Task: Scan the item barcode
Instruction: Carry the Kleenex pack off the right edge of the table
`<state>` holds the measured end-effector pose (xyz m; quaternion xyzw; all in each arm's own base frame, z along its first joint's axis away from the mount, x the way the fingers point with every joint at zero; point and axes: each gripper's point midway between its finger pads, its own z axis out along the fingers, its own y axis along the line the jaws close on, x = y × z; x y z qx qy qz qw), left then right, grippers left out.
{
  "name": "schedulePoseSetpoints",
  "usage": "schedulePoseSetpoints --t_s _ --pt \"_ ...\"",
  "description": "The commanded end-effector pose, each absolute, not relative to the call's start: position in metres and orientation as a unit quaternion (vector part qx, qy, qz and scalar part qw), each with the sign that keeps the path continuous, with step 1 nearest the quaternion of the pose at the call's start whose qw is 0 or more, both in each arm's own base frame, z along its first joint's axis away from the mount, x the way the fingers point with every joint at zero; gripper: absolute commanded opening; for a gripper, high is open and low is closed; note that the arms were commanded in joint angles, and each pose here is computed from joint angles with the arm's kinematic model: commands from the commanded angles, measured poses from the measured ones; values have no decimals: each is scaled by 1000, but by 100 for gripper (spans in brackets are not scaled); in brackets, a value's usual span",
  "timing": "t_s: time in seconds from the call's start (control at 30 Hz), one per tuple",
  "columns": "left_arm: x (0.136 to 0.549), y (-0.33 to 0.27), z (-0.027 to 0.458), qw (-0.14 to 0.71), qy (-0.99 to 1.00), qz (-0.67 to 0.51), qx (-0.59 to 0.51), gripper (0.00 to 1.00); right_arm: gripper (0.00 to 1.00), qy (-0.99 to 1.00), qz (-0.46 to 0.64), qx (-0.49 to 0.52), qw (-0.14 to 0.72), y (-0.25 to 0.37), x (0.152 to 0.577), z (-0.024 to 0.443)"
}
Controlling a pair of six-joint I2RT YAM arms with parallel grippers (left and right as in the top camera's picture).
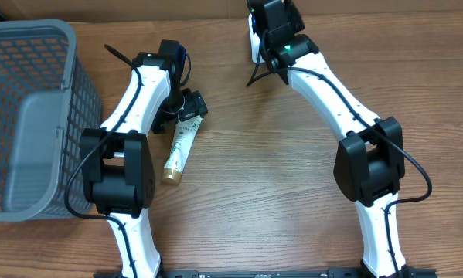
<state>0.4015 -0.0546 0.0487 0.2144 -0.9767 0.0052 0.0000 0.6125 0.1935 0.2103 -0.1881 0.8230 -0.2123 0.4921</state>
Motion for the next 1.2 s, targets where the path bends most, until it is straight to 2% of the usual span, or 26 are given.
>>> schedulePoseSetpoints --t_s 0.0,0.33,0.53,0.67,0.97,1.17 --pt "399 -54 46 1 -977 -5 211 100 4 802 -261 -237 482 187 617 218" --pt "399 -54 46 1 -977 -4 211 100 4 807 -184 -288 481 217 615 198" --pt "399 -54 46 1 -977 -4 211 100 4 819 -193 -295 452 209 614 176" --pt "399 -54 46 1 -977 -5 211 100 4 817 -219 -276 455 200 616 181" --pt "399 -54 46 1 -977 -4 212 100 4 802 -338 -157 467 128 625 220" --pt "399 -54 46 1 -977 -4 212 100 4 808 -387 31 443 6 610 241"
